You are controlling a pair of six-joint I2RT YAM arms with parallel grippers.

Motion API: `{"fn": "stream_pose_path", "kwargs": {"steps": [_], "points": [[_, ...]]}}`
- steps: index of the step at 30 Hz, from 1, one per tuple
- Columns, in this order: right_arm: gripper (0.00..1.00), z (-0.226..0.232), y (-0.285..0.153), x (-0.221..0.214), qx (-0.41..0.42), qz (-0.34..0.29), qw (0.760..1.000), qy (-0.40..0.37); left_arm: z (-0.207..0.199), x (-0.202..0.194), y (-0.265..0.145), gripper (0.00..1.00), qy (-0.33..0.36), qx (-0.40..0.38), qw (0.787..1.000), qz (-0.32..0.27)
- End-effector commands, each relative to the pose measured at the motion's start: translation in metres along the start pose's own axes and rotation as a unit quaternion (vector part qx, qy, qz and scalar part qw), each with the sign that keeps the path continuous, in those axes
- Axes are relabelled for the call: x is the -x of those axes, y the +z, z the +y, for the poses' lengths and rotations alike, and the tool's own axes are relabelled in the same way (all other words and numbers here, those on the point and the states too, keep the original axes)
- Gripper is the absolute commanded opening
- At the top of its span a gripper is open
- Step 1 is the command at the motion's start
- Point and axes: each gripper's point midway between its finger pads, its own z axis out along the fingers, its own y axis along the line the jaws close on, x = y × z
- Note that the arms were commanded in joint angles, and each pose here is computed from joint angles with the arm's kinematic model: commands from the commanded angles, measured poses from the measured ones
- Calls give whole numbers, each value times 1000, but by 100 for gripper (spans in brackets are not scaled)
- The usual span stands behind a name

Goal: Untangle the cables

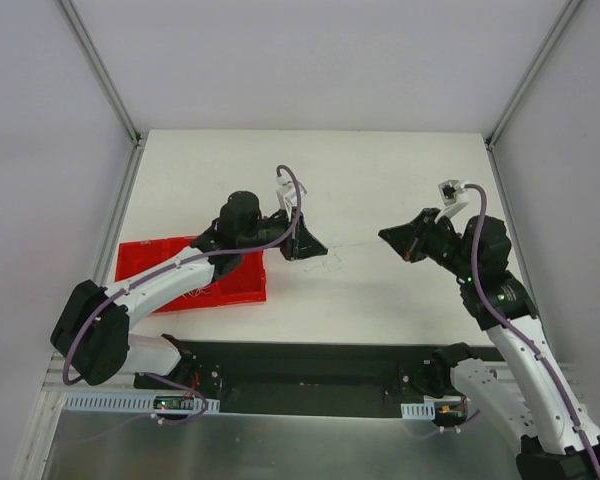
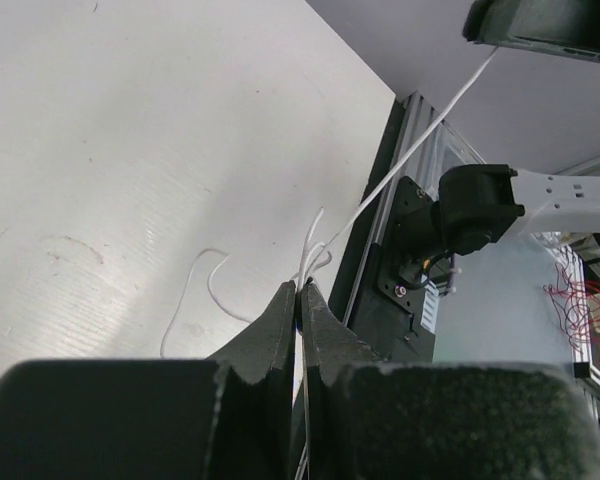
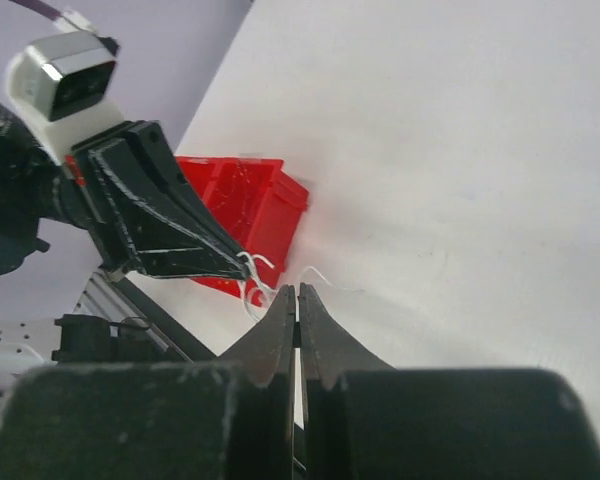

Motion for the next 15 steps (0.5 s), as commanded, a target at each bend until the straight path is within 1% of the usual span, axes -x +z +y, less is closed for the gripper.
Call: {"fn": "stream_pose_path", "kwargs": {"steps": [1,2,4,6,11,14,15], "points": [[0,-40,-14,-5,-106,-21,994,-5,7,-1,-3,0,0,17,1000,-20],[0,-45,-17,-7,-119,-24,993,-8,6,0,-3,0,1,13,1000,-22],[0,-50,-25,-5,-134,-42,990,-13,9,-5,1,0,-9,11,1000,-5],[0,-49,-33,1,-139,-63,988,-18,20,-17,6,0,-32,28,999,26],[0,-45,-46,19,-152,-100,983,-37,37,-50,20,0,-82,19,992,96],[0,-50,-56,27,-182,-109,976,-51,44,-58,21,0,-90,29,991,100],[0,-58,-63,31,-209,-121,969,-57,46,-61,20,0,-88,33,991,101]]}}
